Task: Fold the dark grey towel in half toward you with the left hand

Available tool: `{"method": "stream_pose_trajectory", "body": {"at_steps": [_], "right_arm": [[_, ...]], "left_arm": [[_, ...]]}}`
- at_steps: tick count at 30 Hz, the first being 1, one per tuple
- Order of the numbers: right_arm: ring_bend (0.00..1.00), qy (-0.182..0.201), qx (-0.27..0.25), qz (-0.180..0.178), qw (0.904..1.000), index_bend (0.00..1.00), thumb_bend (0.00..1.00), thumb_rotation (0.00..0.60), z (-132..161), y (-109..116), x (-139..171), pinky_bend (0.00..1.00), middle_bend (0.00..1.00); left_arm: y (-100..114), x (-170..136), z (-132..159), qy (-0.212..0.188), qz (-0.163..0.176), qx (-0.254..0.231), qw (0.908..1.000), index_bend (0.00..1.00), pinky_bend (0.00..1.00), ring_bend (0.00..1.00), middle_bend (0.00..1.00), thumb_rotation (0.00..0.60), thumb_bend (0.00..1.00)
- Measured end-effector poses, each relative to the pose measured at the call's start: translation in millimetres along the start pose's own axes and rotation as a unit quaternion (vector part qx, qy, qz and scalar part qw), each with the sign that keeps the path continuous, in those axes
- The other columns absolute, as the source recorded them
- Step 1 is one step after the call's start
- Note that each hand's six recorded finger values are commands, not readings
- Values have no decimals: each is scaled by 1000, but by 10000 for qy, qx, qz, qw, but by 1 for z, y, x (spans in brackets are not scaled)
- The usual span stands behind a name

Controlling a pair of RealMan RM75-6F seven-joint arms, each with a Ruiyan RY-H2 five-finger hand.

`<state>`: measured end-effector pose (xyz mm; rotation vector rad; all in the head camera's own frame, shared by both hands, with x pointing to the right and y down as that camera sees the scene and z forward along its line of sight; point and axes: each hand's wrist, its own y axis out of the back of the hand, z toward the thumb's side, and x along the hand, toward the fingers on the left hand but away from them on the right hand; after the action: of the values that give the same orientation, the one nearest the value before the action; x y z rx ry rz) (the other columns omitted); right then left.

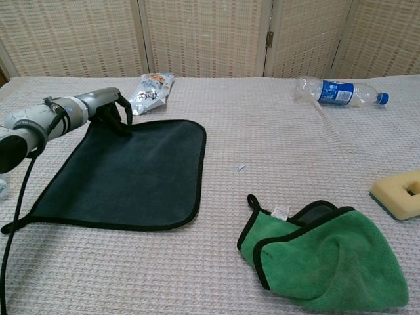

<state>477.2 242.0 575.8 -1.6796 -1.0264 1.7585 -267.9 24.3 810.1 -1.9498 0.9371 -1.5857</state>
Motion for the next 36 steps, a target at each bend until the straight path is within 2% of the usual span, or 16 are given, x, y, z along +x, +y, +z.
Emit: {"method": "stream_pose_trajectory", "body": {"at_steps": [5,13,18,25,36], "right_arm": [[0,22,-17,-5,10000,0,347,600,1,0,1,0,0],[0,39,-14,-25,10000,0,347,600,1,1,1,0,0],[0,64,-7,-20,10000,0,348,600,3,0,1,0,0],[0,120,15,-34,9999,0,347,600,6,0,2,0,0],[0,331,62,-65,9994,0,348,600,16,-1,9,0,0]], "left_arm": [[2,-1,1,10,160,-58,9999,682,1000,1000,1000,600,343],[4,-2,0,-28,190,-139,9997,703,1000,1000,1000,600,564],[8,-3,0,-98,285,-137,9995,719,1000,1000,1000,600,641],[12,-6,0,-232,394,-134,9989,716,1000,1000,1000,600,673],[13,-26,-1,-725,786,-98,9942,716,1000,1000,1000,600,674]]}}
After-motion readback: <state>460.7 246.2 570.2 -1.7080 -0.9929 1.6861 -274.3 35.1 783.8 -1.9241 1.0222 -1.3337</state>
